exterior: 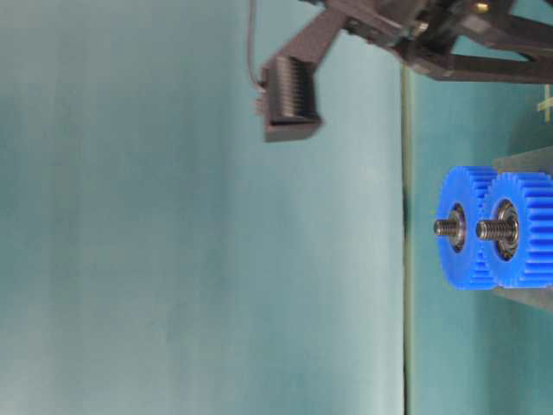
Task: Insert the washer onto the shaft.
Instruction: 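Move the right gripper back right to the remaining washer, then pinch the second silver washer with the right gripper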
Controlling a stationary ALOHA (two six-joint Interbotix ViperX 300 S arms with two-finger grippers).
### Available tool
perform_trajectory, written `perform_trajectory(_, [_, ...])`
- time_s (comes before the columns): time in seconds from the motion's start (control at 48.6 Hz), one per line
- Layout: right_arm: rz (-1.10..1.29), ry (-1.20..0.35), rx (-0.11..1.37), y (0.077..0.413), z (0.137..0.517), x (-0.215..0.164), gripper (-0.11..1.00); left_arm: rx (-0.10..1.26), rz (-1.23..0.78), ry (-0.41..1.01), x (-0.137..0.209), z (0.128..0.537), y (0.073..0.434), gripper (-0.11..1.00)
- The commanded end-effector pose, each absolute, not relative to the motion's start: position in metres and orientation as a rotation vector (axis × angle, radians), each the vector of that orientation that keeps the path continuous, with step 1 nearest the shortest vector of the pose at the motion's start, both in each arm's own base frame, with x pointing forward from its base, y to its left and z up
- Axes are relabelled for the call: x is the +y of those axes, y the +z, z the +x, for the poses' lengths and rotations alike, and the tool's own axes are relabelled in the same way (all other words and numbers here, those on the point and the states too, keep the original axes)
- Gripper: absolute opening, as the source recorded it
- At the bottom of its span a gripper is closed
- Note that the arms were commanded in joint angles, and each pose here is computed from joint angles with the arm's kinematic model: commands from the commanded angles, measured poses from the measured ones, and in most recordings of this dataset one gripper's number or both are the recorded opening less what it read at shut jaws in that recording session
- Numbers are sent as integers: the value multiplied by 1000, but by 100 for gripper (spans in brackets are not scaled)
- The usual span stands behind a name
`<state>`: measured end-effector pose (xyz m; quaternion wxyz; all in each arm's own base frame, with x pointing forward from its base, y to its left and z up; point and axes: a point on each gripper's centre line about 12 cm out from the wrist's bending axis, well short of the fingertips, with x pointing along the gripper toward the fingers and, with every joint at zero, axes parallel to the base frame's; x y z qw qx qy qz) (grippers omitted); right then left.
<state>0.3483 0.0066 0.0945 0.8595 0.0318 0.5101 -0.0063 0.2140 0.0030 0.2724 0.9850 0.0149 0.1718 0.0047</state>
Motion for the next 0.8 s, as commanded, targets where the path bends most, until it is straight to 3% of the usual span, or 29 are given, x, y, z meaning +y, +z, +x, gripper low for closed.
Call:
perform_trajectory(0.0, [73,-15,1039,101,356,7,71,315,32,11,3,217,284,0])
perform_trajectory(0.535, [80,-28,1066,93,366,2,65,315,32,11,3,217,284,0])
perform_trajectory(0.658, [87,-37,1096,91,362,-1,56,315,32,11,3,217,284,0])
perform_trajectory(0.782, [98,-52,1128,91,360,-7,35,313,32,11,3,217,284,0])
